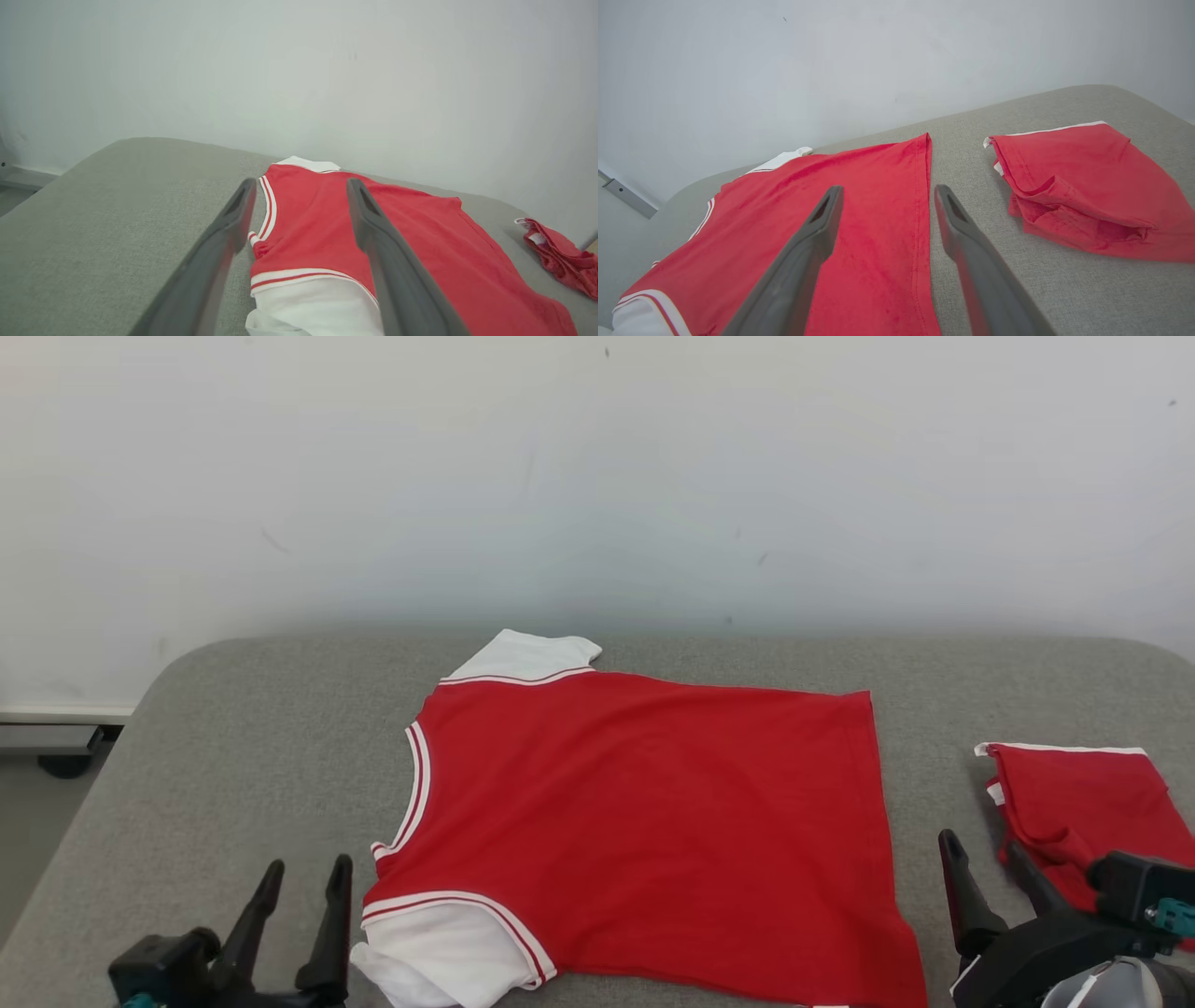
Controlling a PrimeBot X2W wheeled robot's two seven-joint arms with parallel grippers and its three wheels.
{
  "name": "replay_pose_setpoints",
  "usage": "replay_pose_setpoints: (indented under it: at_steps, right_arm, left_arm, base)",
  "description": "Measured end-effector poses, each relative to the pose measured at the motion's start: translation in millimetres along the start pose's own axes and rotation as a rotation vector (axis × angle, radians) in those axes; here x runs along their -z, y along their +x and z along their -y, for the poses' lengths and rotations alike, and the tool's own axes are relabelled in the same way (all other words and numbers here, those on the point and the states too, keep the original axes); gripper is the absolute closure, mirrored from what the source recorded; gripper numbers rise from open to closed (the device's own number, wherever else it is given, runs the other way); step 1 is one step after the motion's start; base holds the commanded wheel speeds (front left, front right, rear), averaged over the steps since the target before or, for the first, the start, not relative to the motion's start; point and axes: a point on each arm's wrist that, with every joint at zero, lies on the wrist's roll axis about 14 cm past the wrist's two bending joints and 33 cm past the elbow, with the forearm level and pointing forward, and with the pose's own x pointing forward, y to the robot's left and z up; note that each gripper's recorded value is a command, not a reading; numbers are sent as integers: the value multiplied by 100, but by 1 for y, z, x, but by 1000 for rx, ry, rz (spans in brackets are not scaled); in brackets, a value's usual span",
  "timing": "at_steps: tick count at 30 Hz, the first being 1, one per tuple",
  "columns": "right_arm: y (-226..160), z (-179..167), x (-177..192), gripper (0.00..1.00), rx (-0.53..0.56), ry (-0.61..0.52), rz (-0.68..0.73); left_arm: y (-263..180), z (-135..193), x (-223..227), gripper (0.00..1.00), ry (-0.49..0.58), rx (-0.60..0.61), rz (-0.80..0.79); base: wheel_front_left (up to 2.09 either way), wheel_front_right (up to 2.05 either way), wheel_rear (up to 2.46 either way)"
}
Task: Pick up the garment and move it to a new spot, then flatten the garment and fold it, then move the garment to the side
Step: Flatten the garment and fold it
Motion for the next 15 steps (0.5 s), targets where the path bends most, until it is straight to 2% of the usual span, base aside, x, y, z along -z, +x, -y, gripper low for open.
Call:
replay_pose_setpoints:
  at_steps: [5, 15]
  right_arm:
    - [-3, 2, 2, 0, 13, 1, 10]
    - [-7, 4, -1, 0, 24, 2, 45]
  left_arm:
    - [-3, 16, 1, 0, 86, 73, -25]
    - [-6, 3, 8, 0, 136, 43, -94]
  base:
    - [0, 0, 0]
    - [0, 0, 0]
